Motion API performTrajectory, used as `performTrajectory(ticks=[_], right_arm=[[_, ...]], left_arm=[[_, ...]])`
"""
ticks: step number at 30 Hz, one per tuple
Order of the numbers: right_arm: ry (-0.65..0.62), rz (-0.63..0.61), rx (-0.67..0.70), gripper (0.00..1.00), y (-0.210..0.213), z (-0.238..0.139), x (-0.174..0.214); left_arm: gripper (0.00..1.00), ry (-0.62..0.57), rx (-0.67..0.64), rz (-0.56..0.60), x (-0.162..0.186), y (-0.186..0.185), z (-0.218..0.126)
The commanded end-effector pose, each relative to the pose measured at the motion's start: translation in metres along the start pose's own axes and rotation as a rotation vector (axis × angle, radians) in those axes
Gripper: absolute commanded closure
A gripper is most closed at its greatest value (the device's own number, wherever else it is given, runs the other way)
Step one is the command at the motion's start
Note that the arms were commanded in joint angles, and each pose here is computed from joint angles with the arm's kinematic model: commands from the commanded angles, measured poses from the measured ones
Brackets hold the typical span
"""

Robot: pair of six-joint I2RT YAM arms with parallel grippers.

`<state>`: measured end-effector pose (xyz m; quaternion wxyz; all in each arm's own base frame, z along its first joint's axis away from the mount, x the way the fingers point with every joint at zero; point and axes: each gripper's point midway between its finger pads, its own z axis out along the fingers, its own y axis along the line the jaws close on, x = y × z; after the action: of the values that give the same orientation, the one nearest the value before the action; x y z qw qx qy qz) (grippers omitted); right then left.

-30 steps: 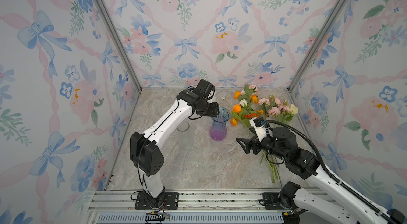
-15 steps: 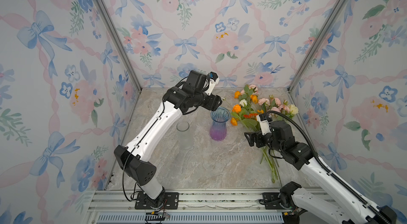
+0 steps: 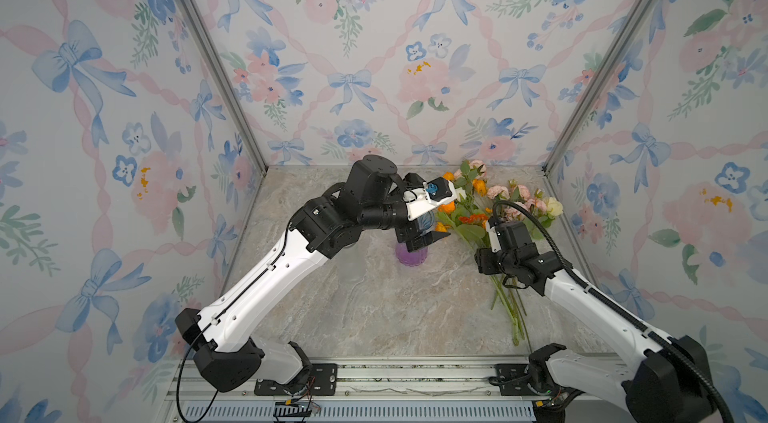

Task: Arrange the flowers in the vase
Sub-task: 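Grasp a white flower stem with the right gripper while the left arm draws back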

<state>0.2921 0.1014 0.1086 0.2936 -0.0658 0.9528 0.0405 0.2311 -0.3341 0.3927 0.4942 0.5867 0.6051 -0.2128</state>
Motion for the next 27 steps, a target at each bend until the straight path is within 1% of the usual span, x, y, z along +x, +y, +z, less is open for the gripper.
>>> performTrajectory(ticks=[1,2,4,5,7,9,12,16,23,27], right_arm=[[0.062,-0.011,-0.024,0.41,0.005,0.012,0.004],[0.078,-0.011,-0.02,0.42,0.005,0.017,0.007],[0.101,-0.01,-0.011,0.47,0.005,0.026,0.009],[0.103,-0.011,-0.005,0.48,0.004,0.028,0.006],[0.101,-0.008,0.017,0.48,0.002,0.033,0.003],[0.122,-0.001,0.034,0.48,-0.001,0.038,0.001],[0.188,-0.028,0.052,0.49,-0.002,0.047,0.003],[0.258,-0.072,0.088,0.55,-0.005,0.061,0.005],[0.254,-0.089,0.116,0.55,-0.014,0.071,-0.01],[0.303,-0.1,0.114,0.56,-0.023,0.084,-0.006]], left_arm=[[0.02,0.124,-0.07,0.139,0.027,-0.011,0.032],[0.02,0.16,-0.07,0.169,0.035,-0.017,0.032],[0.02,0.174,-0.043,0.203,0.048,-0.027,0.026],[0.02,0.157,-0.028,0.204,0.049,-0.03,0.023],[0.02,0.083,0.046,0.144,0.044,-0.039,0.014],[0.02,0.035,0.072,0.157,0.043,-0.048,0.008],[0.02,0.004,0.064,0.162,0.045,-0.049,0.004],[0.02,-0.018,0.076,0.133,0.046,-0.049,0.005],[0.02,-0.079,0.079,0.096,0.048,-0.044,0.003],[0.02,-0.096,0.088,0.073,0.05,-0.039,0.002]])
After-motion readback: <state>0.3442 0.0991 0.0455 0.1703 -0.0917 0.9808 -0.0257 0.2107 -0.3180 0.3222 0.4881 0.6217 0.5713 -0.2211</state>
